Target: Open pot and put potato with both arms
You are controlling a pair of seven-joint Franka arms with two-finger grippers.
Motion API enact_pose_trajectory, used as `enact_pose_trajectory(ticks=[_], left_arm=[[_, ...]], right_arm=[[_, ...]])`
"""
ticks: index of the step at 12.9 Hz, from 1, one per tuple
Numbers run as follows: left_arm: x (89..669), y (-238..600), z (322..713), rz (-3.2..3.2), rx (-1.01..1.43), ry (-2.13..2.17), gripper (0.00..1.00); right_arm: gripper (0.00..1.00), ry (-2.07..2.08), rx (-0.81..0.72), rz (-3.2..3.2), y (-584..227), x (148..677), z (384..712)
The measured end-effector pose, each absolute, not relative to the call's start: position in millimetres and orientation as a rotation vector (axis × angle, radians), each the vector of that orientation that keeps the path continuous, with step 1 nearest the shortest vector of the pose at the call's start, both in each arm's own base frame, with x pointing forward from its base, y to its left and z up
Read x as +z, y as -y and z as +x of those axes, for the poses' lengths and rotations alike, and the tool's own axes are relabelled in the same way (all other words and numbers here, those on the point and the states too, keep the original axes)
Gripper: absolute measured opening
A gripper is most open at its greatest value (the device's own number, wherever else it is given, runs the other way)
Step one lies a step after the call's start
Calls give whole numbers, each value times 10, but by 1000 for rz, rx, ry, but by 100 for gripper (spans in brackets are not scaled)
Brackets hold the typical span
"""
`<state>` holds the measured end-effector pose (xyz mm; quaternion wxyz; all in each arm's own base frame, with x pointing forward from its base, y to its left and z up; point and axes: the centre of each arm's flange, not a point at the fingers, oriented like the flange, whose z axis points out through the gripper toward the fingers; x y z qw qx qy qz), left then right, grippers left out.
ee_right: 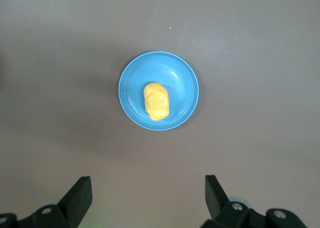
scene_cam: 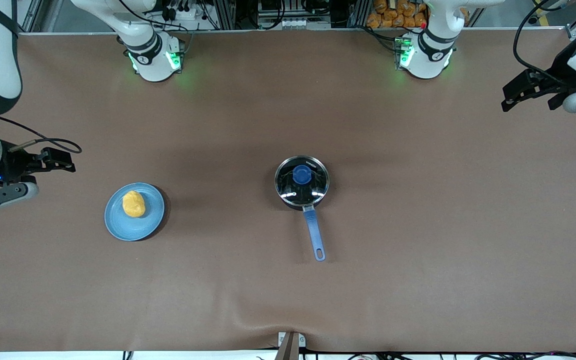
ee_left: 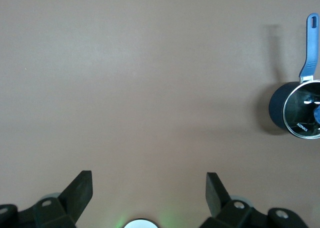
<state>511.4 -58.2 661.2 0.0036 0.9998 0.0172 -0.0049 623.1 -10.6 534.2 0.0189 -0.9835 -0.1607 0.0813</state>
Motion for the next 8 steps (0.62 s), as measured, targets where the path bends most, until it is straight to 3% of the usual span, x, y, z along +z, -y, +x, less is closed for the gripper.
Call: enact_pose_trajectory(ticks=[5, 8], left_arm=[[6671, 573, 5111, 3133, -1, -56, 100], [6619, 645, 5162, 3133, -15, -36, 100]], right_arm=[[100, 435, 259, -3066, 118, 5989, 6001], [100, 404, 254, -3072, 204, 6006, 5992]])
